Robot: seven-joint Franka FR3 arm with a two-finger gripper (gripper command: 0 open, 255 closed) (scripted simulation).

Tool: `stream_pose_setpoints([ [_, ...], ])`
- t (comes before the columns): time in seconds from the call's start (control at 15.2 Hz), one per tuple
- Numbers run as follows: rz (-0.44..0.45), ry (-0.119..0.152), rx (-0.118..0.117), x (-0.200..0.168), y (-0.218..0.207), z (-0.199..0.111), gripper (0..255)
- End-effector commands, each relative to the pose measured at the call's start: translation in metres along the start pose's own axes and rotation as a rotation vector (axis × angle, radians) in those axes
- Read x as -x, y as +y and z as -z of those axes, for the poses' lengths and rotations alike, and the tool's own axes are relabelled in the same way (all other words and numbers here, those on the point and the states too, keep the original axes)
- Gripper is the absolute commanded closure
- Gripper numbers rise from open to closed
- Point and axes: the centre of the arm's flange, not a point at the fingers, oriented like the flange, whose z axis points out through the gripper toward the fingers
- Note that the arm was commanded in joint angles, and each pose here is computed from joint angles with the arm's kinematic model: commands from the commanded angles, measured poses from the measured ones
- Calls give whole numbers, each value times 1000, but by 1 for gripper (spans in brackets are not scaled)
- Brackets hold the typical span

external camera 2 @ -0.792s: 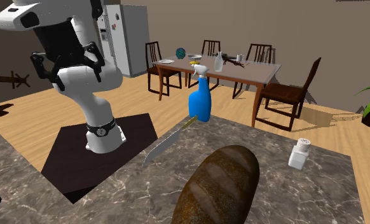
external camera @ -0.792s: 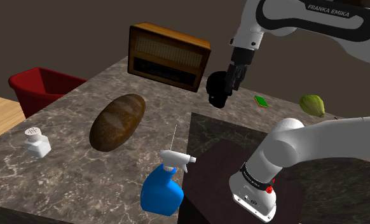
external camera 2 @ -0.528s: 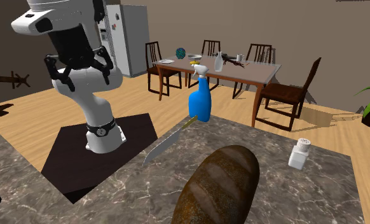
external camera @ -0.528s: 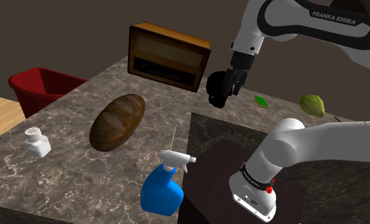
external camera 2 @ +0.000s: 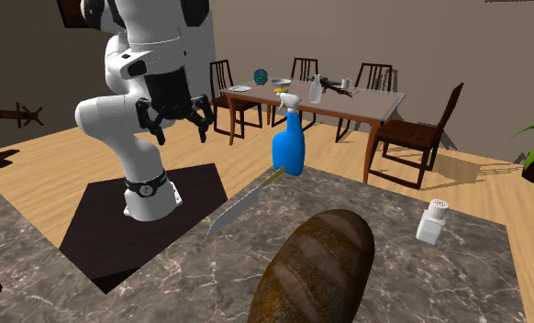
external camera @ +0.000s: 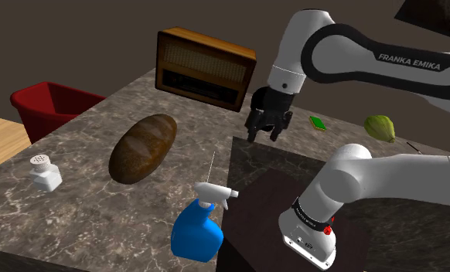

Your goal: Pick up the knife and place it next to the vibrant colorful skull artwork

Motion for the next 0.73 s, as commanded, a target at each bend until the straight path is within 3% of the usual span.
stream_pose_setpoints([
  [0.0, -87, 20, 1, 8, -18, -15, 0],
  [0.66, -483, 117, 17, 16, -126, -98, 0],
])
